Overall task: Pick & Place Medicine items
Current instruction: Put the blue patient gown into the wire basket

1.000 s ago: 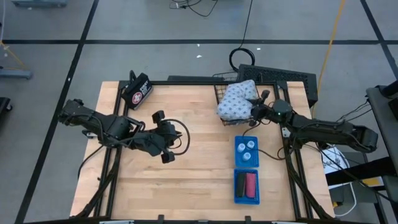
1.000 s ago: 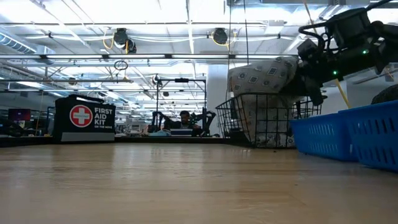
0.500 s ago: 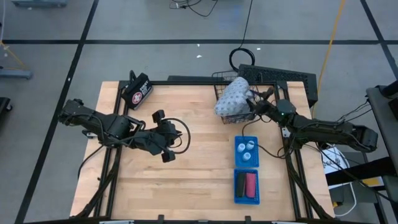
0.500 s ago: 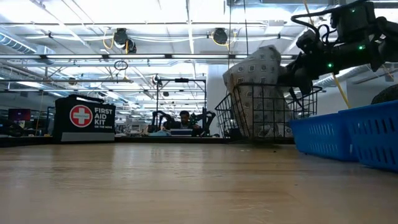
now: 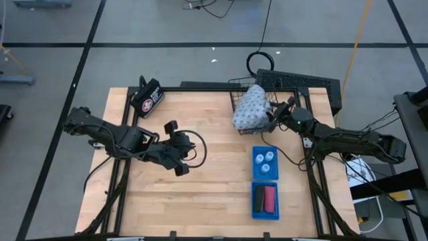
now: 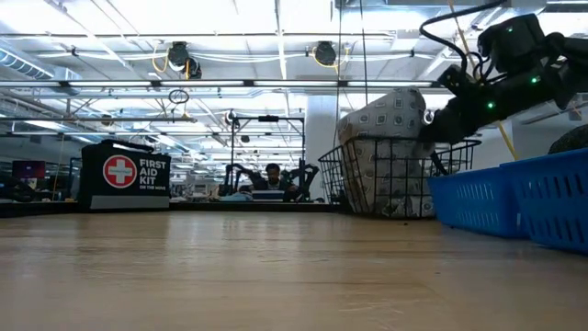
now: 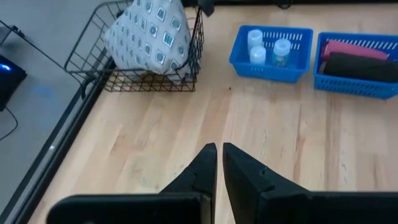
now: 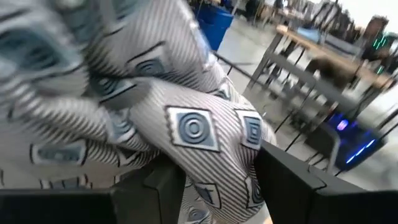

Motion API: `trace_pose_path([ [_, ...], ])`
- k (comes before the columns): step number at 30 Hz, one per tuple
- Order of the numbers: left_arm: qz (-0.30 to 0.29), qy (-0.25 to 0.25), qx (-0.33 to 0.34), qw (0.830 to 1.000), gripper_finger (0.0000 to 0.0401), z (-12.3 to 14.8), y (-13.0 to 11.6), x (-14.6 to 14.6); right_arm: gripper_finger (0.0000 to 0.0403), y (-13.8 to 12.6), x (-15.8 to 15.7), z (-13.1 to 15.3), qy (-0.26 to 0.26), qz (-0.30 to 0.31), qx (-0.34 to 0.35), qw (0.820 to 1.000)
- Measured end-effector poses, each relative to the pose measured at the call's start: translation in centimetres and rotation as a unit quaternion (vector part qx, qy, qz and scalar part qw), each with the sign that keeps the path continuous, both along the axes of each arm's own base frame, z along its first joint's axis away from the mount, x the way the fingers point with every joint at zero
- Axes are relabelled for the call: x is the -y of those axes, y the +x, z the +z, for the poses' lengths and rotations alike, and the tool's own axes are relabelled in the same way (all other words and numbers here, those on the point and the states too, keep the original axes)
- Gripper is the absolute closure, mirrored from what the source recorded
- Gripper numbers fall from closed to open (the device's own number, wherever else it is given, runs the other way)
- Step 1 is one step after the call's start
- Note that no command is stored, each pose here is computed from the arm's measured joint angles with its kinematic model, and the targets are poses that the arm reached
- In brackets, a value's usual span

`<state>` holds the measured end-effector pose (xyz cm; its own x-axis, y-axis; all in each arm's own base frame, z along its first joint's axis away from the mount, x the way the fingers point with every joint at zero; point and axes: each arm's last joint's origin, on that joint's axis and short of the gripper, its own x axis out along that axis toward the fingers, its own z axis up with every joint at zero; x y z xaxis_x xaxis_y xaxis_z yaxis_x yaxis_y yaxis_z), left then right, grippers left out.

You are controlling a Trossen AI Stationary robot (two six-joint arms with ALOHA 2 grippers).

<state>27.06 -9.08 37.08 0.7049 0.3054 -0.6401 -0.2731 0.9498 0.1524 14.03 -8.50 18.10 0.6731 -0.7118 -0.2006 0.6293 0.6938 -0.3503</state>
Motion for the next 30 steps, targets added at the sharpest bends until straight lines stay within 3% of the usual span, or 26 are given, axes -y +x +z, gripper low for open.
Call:
trace_pose_path([
  [3, 0.002, 0.000, -0.008, 1.000, 0.0364, -0.6, 0.0, 0.0, 0.0229, 0.0, 0.0, 0.0, 0.026, -0.007, 0.026, 0.999],
  [8, 0.007, -0.004, -0.009, 1.000, 0.0364, -0.9, 0.0, 0.0, 0.0216, 0.0, 0.0, 0.4, 0.025, -0.019, 0.052, 0.998],
  [15, 0.006, -0.005, -0.009, 1.000, 0.0364, -0.9, 0.0, 0.1, 0.0178, -0.9, 0.0, 0.2, 0.071, -0.108, 0.090, 0.988],
  [19, 0.007, -0.005, -0.009, 1.000, 0.0364, -0.9, 0.0, 0.1, 0.0159, -1.3, 0.0, 0.6, 0.057, -0.137, 0.100, 0.984],
  [24, 0.007, -0.004, -0.009, 1.000, 0.0364, -0.9, 0.0, 0.1, 0.0154, -1.5, -0.2, 2.4, 0.019, -0.124, 0.171, 0.977],
  [30, 0.007, -0.004, -0.009, 1.000, 0.0364, -0.9, 0.0, 0.1, 0.0165, -1.4, -0.9, 4.7, 0.002, -0.043, 0.228, 0.973],
])
